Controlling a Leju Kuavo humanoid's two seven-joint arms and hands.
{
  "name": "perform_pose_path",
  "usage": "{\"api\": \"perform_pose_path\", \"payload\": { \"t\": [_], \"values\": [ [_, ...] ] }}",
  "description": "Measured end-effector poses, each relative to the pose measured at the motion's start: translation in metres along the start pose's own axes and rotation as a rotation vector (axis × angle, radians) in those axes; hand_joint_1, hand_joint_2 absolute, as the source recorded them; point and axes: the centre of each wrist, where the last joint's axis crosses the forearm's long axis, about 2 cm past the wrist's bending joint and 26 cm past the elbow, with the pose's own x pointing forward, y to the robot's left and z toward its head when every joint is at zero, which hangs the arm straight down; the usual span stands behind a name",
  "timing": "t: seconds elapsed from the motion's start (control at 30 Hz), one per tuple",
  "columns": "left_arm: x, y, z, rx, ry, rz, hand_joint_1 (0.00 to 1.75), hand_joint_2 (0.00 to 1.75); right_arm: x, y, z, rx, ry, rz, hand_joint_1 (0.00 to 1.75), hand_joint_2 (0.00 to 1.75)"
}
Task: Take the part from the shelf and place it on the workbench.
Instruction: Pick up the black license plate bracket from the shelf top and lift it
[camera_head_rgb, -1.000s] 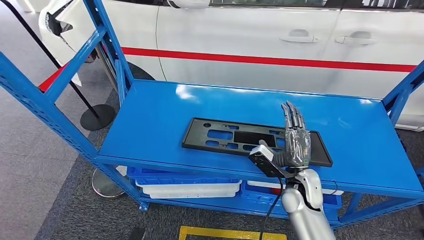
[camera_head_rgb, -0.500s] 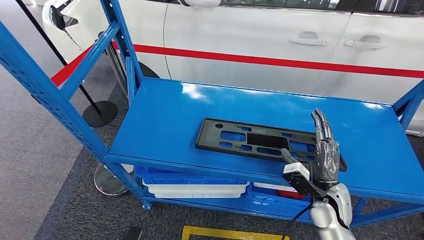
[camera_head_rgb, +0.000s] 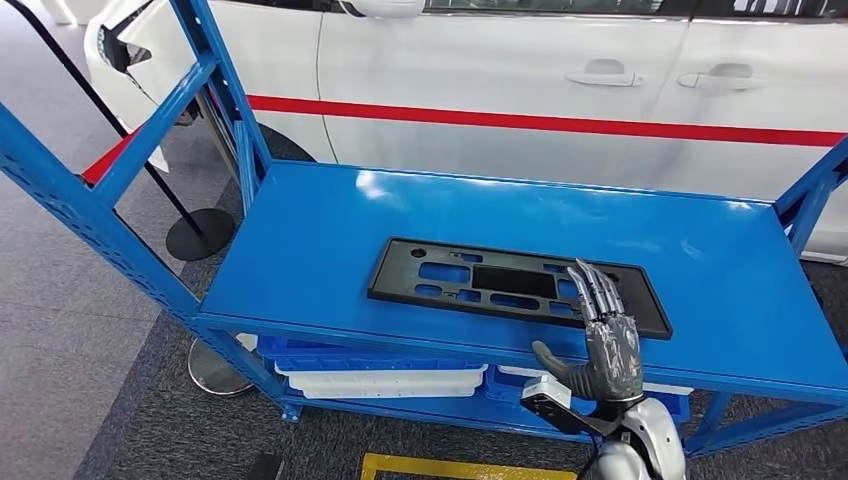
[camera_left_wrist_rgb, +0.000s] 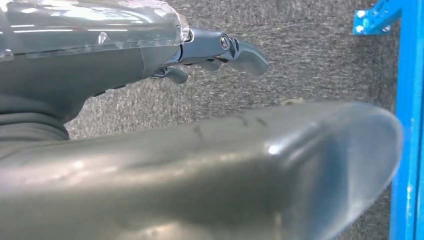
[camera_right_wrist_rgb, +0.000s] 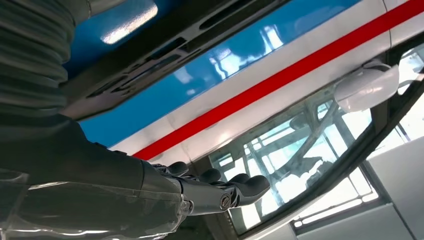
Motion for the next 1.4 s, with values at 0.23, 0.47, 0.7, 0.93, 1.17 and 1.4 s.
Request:
{"api": "perform_pose_path", "payload": {
  "t": [0.23,0.47,0.7,0.93,1.17,1.4],
  "values": [
    [0.001,0.000,0.000,-0.006,-0.001,-0.003,0.00,0.00,0.005,0.006,0.009,0.040,0.002,0.028,0.00,1.75],
    [0.001,-0.002,0.000,-0.028,0.000,-0.023,0.00,0.00,0.014,0.014,0.029,0.100,0.017,0.067,0.00,1.75],
    [0.004,-0.004,-0.001,-0.049,-0.009,-0.040,0.00,0.00,0.020,0.020,0.025,0.104,0.020,0.107,0.00,1.75],
    [0.004,-0.005,-0.001,-0.079,-0.009,-0.069,0.00,0.00,0.028,0.032,0.005,0.140,0.009,0.216,0.00,1.75],
    [0.006,-0.008,-0.001,-0.098,-0.013,-0.093,0.00,0.00,0.035,0.040,-0.015,0.155,0.001,0.240,0.00,1.75],
    [0.007,-0.013,0.000,-0.119,-0.009,-0.106,0.00,0.00,0.039,0.048,-0.029,0.215,-0.013,0.297,0.00,1.75]
  ]
}}
